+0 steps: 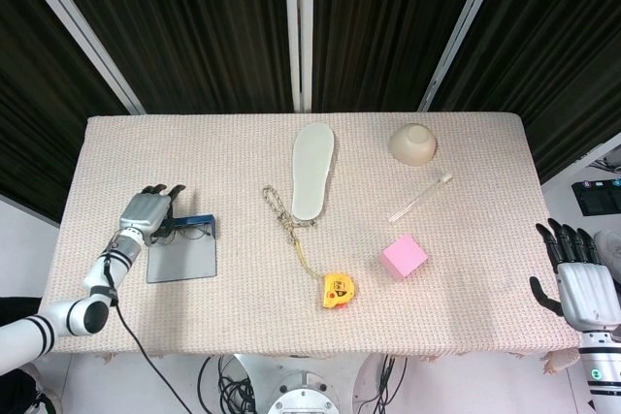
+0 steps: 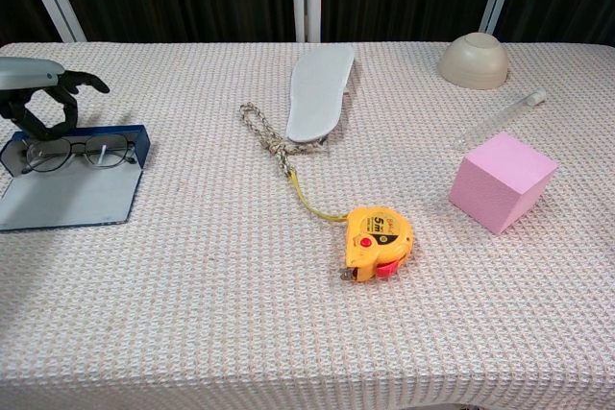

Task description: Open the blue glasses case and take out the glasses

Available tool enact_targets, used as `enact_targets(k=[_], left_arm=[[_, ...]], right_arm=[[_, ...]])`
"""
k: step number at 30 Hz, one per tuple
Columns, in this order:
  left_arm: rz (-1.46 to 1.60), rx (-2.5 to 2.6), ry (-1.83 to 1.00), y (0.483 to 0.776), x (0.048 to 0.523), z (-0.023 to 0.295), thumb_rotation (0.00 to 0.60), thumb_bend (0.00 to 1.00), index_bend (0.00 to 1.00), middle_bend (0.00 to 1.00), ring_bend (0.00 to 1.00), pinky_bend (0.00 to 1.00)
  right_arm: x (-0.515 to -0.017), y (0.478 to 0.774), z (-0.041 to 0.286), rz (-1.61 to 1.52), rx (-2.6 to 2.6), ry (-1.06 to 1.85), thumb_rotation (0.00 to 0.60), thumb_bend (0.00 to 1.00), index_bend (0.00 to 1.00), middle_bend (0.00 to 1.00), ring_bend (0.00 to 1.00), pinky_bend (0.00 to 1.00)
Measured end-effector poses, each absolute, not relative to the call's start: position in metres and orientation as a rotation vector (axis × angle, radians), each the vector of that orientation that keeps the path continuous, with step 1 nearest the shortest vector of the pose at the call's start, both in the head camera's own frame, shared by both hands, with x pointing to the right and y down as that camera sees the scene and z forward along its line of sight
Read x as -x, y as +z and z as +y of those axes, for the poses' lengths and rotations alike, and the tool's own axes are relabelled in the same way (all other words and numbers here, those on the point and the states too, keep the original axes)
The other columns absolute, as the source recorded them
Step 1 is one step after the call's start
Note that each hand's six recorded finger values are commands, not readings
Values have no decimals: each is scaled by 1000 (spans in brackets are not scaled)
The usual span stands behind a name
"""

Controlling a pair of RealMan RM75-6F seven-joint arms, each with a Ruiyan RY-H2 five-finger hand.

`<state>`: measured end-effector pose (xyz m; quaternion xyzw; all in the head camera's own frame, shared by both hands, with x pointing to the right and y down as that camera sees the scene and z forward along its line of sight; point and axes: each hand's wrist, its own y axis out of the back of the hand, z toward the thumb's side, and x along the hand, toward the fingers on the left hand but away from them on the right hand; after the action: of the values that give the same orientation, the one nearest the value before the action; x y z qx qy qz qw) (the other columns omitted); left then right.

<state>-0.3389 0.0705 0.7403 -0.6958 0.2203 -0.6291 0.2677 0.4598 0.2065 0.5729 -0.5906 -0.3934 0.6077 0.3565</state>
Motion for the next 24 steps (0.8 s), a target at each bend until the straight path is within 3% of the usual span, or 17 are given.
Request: enact_targets(k=[3,8,11,16,24], left_arm=[[633,1879,-1666,735,335,67,600,537,129,288,74,147],[688,1923,-1585,726,324,64,600,532,145,297,74,155],[664,1921,-1546,722,319,63,600,521,206,283,73,168],[592,1905,-1569,721,319,67,600,337,231,212,53,149],[519,1892,-1656,724,320,74,600,328,278,210,52,148]], right_arm=[[-460,573,206,-1017,1524,1569,600,329,0,0,0,0],[-460,573,206,-1018,1523,1571,600,329,0,0,0,0],[-460,573,206,-1018,1524,1570,600,330,0,0,0,0],[-461,571,205,-1028,1521,1566,600,329,0,0,0,0],[-461,570,205,-1029,1524,1560,600,329,0,0,0,0]])
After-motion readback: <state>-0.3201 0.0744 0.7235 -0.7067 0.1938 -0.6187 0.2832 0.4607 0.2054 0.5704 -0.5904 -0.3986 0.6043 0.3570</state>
